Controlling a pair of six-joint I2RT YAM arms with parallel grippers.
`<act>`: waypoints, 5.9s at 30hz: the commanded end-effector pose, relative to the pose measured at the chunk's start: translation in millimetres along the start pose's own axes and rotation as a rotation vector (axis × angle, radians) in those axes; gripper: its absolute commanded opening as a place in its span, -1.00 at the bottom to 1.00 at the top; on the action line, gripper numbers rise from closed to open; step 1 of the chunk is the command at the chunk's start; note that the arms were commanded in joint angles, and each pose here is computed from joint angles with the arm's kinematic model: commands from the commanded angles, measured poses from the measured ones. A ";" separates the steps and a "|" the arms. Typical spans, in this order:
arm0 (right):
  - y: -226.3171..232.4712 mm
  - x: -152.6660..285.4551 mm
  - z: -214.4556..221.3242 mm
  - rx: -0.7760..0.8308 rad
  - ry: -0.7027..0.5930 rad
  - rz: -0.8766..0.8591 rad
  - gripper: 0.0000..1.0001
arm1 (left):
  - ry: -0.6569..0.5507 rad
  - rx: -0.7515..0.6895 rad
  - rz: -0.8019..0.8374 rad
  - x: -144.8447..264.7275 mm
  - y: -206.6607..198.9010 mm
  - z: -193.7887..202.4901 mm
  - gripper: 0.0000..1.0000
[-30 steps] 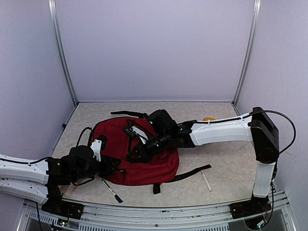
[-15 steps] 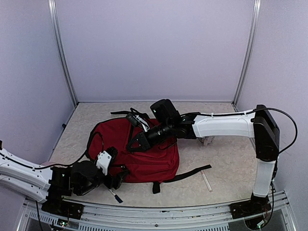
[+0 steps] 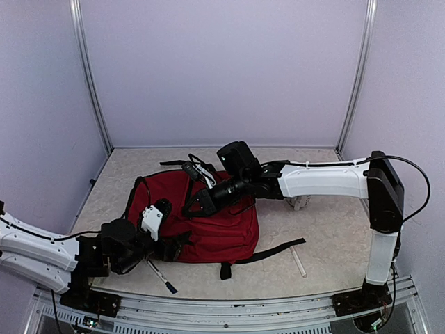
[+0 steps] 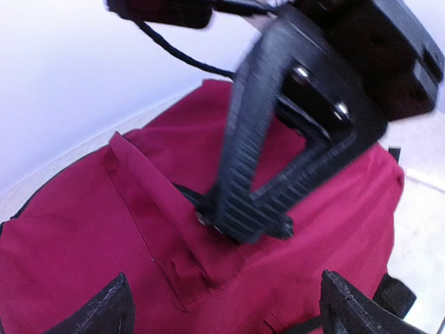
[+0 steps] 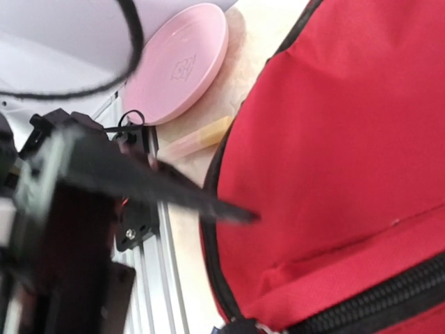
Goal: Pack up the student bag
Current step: Hold the lower front pocket of the student bag, then unzip the lower front pocket of the student bag, then hold the lower front pocket of the student bag, then move the pen to the center of the board.
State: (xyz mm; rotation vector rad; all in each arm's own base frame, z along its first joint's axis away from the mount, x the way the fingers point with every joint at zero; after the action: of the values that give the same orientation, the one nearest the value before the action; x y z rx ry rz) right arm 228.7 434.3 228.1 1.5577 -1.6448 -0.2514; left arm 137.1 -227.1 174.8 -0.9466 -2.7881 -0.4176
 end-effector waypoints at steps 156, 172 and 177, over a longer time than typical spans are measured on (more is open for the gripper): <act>-78.2 206.8 125.9 -0.535 0.141 1.028 -0.12 | 0.099 0.196 0.056 -50.4 97.9 -82.4 -1.00; -116.7 162.1 192.2 -0.629 0.409 0.985 -0.24 | 0.108 0.153 0.068 -49.9 93.4 -84.3 -1.00; -124.6 161.5 207.1 -0.644 0.467 1.036 -0.47 | 0.107 0.151 0.070 -49.7 93.2 -84.3 -1.00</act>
State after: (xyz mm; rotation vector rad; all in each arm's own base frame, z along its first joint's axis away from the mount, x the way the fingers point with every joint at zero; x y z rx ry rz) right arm 203.7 187.5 95.9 0.2088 -1.5703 0.0892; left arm 239.1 -205.0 226.8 -0.8806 -2.5279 -0.2714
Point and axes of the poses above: each gripper's point midway between its finger pads, its own x axis back along the fingers, its own y axis along the line the jaws close on, z = x × y, the point moved 8 cm from there along x, back along the fingers, and after that the axes turned 4 degrees about -x, right-handed, at the moved point
